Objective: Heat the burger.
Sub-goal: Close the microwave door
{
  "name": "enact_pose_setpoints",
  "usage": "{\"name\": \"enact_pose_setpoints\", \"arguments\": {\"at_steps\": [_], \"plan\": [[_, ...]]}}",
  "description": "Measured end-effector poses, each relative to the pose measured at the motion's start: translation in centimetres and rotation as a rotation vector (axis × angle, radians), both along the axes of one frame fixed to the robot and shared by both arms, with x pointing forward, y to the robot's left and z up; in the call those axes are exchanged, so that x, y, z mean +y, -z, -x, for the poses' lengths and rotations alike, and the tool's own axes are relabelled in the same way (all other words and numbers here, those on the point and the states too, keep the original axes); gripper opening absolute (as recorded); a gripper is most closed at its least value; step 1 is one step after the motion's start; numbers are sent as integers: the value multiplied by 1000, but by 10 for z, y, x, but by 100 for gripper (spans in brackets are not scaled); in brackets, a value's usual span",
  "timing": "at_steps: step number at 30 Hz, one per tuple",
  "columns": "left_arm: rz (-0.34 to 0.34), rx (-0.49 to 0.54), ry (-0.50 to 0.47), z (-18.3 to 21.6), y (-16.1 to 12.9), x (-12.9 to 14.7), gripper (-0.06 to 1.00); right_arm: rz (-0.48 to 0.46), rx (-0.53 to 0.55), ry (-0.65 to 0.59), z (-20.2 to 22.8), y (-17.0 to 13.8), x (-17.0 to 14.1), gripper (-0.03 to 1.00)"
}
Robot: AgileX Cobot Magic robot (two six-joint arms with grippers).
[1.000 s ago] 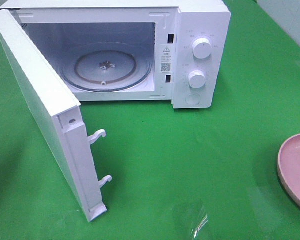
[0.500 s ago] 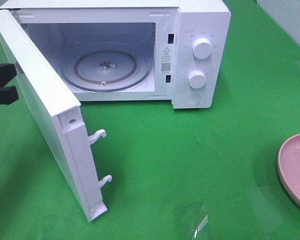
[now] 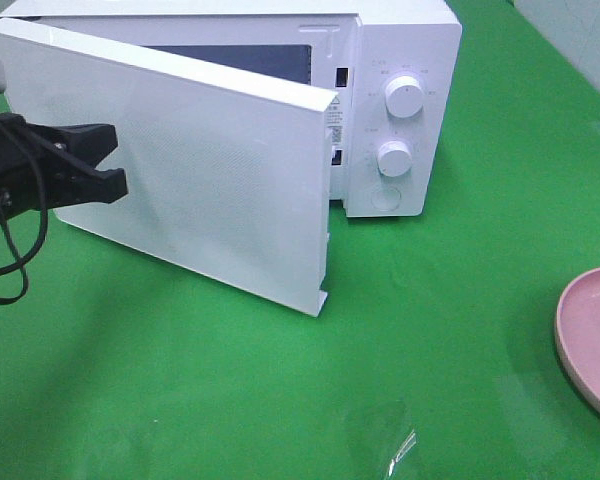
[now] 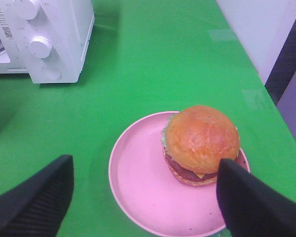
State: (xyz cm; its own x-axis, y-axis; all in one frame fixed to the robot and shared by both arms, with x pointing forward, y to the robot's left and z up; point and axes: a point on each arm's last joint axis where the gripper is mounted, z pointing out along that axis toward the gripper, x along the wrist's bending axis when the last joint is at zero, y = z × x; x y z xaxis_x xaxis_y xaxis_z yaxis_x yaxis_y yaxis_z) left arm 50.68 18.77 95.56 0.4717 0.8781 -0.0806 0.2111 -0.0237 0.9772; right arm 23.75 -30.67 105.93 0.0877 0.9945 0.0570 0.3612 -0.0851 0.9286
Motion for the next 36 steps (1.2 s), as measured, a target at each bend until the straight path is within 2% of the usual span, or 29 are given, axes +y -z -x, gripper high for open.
{"name": "enact_pose_setpoints", "arguments": {"at_steps": [3,6,22,25,27,36], "plan": [[2,1,5,-2,1,-4,0,0,0,0,0,0,0,77],[34,-9,8,-16,-1,-21,0,0,0,0,0,0,0,77],[96,-27,62,-58,0,-88,0,0,1,0,0,0,0,77],[94,-22,76,-61,2,-97,0,0,1,0,0,0,0,77],[78,-14,114,-64,6,-113,0,0,1,0,0,0,0,77],[64,-47,139,-75,1,-131,0,0,1,0,0,0,0,77]]}}
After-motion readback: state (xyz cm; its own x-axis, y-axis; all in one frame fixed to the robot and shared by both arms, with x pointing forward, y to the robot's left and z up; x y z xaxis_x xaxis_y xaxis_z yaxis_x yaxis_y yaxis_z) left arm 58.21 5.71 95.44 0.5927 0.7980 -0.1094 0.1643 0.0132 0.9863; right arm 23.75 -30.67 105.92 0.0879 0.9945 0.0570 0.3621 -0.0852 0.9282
